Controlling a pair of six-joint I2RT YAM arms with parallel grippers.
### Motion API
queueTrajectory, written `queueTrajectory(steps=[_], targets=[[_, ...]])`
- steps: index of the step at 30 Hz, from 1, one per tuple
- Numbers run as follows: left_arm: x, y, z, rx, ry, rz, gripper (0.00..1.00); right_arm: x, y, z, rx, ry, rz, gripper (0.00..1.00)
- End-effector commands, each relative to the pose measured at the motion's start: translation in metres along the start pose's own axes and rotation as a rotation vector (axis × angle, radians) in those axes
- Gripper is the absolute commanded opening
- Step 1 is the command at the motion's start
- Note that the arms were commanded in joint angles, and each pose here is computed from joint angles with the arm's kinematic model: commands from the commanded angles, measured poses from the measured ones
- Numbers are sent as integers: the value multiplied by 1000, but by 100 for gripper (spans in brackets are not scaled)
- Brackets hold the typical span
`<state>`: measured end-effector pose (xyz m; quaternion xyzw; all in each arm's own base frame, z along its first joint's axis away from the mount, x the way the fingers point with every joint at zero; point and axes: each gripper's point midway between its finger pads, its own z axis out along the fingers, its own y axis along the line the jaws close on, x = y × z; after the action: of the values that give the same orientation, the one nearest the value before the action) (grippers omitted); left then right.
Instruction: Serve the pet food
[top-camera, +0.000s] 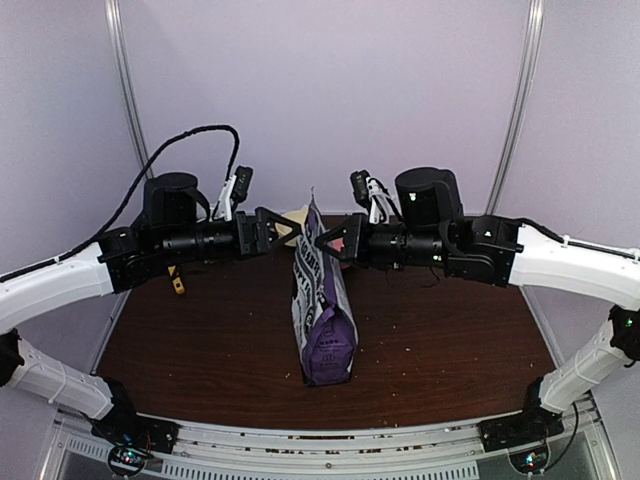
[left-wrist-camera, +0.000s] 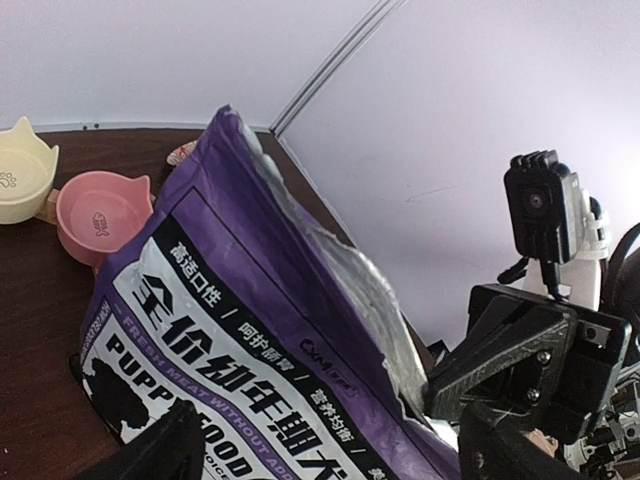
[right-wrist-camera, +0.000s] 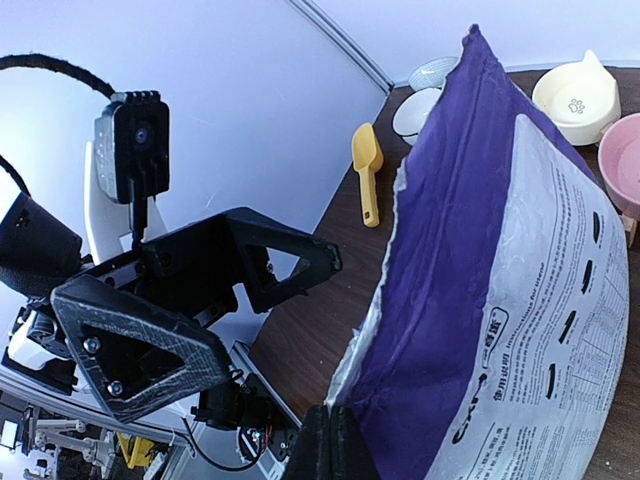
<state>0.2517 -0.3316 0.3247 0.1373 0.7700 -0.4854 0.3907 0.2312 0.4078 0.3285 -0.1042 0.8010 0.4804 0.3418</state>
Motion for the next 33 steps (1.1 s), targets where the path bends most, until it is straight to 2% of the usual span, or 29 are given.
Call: queueTrajectory(steps=[1,33], targets=[[-19,-19,6,77,-36,12,90,-4,8,-9,-43,-18,-15,0],[-8,-3,38,60,40,-26,82,0,9,-14,-44,7,-68,0]])
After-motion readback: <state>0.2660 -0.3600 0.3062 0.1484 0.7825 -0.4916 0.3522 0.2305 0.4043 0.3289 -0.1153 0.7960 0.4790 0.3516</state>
